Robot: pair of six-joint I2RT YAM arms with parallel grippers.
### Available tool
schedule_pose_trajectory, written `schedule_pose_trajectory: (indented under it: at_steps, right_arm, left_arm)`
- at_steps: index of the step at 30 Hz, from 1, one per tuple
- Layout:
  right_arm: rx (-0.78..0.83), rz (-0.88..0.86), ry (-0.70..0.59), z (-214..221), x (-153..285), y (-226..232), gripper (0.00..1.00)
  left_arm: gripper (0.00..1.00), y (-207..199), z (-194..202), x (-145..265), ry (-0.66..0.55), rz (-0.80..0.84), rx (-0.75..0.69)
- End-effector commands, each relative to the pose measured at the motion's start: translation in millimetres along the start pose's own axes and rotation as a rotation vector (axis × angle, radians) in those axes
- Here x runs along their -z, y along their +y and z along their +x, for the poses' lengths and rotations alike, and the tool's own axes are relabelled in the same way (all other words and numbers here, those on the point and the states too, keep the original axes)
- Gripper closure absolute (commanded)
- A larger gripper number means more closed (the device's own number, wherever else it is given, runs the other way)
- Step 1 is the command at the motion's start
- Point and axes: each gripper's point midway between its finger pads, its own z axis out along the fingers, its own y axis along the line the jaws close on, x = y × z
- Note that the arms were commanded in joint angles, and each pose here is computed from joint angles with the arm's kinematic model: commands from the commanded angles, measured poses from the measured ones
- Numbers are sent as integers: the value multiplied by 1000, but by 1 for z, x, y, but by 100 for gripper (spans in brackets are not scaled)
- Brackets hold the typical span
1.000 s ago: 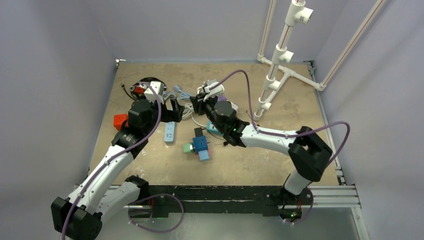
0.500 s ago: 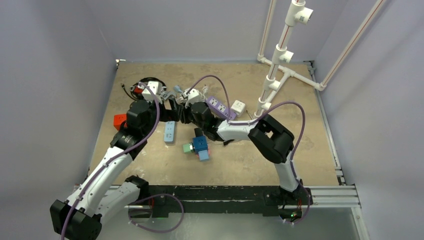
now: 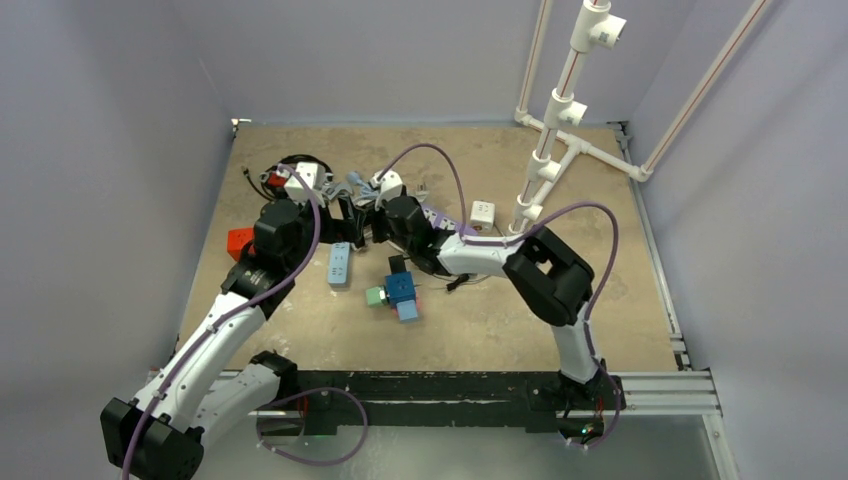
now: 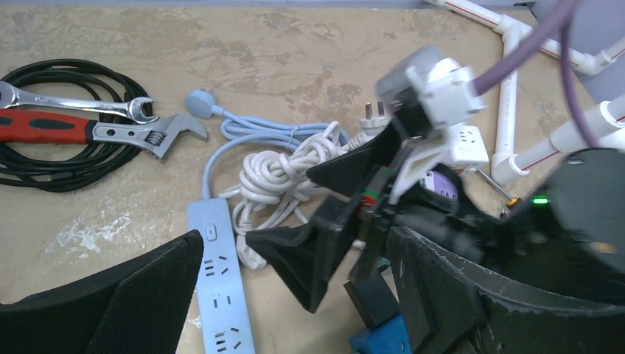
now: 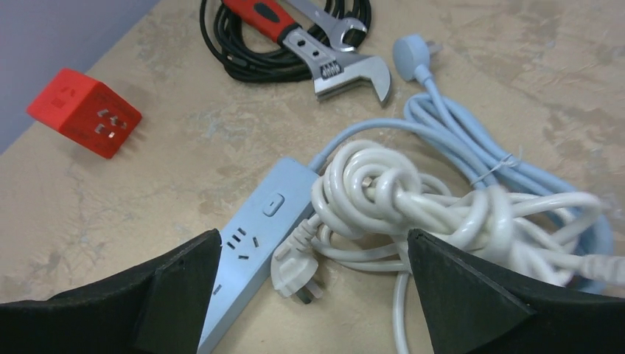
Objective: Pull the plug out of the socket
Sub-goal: Place the socket at the center of the board, then pick up the socket from the center of the board.
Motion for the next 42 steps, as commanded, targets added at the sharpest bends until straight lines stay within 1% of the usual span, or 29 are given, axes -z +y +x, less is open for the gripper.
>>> schedule_pose_trajectory:
  at_steps: [1, 2, 6, 9, 14, 18, 21, 23, 27, 33, 38, 42]
  right_arm:
    - [10, -24, -165, -79, 36, 8, 1]
    - [8, -26, -179, -90, 46, 9, 1]
    - [-27, 22, -174, -105, 88, -2, 1]
    - [-73, 45, -153, -100, 124, -12, 1]
    - [-137, 106, -72, -61, 175, -35, 1]
    - [-237, 43, -15, -28, 203, -27, 1]
    - [-305, 68, 6, -12, 217, -20, 1]
    - [-332, 112, 6, -6, 220, -15, 2]
    - [-351, 175, 42, 10, 213, -6, 4]
    - [-368, 148, 62, 18, 194, 18, 8]
    - [-298, 230, 96, 33, 181, 29, 8]
    - [-245, 322, 133, 50, 173, 31, 9]
  left_arm:
    - [5, 4, -14, 2, -45, -25, -11]
    - [5, 5, -15, 2, -46, -27, -11]
    - [5, 2, -12, 1, -39, -10, -12]
    - [5, -3, -6, -3, -12, 20, -10]
    - [6, -8, 0, -7, 12, 48, -3]
    - [6, -8, 1, -8, 17, 48, 0]
    - [6, -8, 2, -9, 20, 47, 0]
    - [6, -7, 1, -8, 18, 40, -2]
    - [5, 10, -6, -3, -14, -56, 8]
    - [4, 25, -13, 1, -35, -121, 9]
    - [4, 30, -17, 4, -51, -138, 6]
    - [4, 28, -14, 2, -39, -126, 7]
